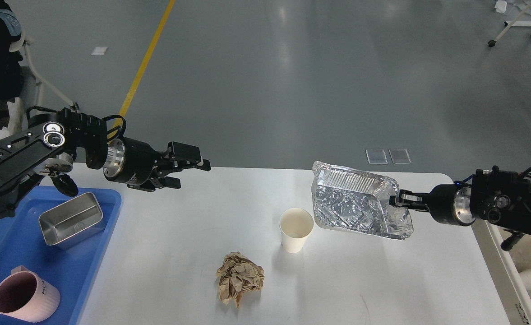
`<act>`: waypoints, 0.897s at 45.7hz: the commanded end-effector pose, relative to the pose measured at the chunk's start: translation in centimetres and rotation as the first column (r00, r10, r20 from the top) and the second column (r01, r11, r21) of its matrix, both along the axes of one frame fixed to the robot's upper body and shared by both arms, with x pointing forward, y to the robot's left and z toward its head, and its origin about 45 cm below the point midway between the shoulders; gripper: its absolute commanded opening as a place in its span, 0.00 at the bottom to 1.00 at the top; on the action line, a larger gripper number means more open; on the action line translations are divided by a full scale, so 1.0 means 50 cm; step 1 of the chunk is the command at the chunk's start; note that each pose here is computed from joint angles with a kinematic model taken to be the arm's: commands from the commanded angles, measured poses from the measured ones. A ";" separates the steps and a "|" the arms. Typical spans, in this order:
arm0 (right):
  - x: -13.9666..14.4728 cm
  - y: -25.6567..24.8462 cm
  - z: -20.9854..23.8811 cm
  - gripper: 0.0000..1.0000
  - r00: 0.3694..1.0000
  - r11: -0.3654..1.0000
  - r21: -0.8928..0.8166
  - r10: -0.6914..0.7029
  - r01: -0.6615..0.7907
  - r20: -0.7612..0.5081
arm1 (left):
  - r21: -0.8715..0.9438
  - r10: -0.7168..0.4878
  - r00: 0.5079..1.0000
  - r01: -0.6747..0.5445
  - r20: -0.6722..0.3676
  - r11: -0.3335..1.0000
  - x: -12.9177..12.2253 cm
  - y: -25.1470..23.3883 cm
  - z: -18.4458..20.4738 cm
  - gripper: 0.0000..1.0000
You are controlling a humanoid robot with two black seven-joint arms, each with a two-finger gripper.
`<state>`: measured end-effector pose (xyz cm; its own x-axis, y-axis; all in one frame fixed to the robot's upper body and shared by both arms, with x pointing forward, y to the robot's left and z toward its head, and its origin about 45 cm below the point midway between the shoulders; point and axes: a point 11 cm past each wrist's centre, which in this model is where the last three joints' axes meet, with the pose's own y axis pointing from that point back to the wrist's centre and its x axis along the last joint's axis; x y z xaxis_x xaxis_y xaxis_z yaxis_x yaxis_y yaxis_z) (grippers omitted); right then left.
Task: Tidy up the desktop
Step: 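Reach the left gripper to the white paper cup and grasp it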
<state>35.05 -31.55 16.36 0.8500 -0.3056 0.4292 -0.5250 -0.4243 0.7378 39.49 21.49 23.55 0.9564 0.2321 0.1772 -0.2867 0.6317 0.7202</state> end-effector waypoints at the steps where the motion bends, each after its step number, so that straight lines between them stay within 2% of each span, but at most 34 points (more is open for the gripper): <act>1: 0.000 -0.006 0.001 0.00 1.000 1.000 -0.003 -0.004 0.004 -0.003 | 0.001 0.001 1.000 -0.001 -0.027 1.000 0.012 -0.043 -0.037 0.98; 10: -0.001 -0.019 0.005 0.00 1.000 1.000 -0.007 -0.015 0.015 -0.001 | 0.006 0.032 0.998 -0.031 -0.062 0.999 0.031 -0.115 -0.098 0.98; 25: -0.003 -0.024 0.006 0.00 1.000 1.000 -0.007 -0.021 0.021 0.000 | -0.026 -0.021 0.996 0.019 -0.089 0.999 0.007 -0.239 -0.133 0.98; 41: -0.007 -0.038 0.007 0.00 0.999 0.999 -0.011 -0.034 0.034 -0.001 | -0.007 -0.055 0.991 0.055 -0.119 0.998 -0.020 -0.279 -0.166 0.98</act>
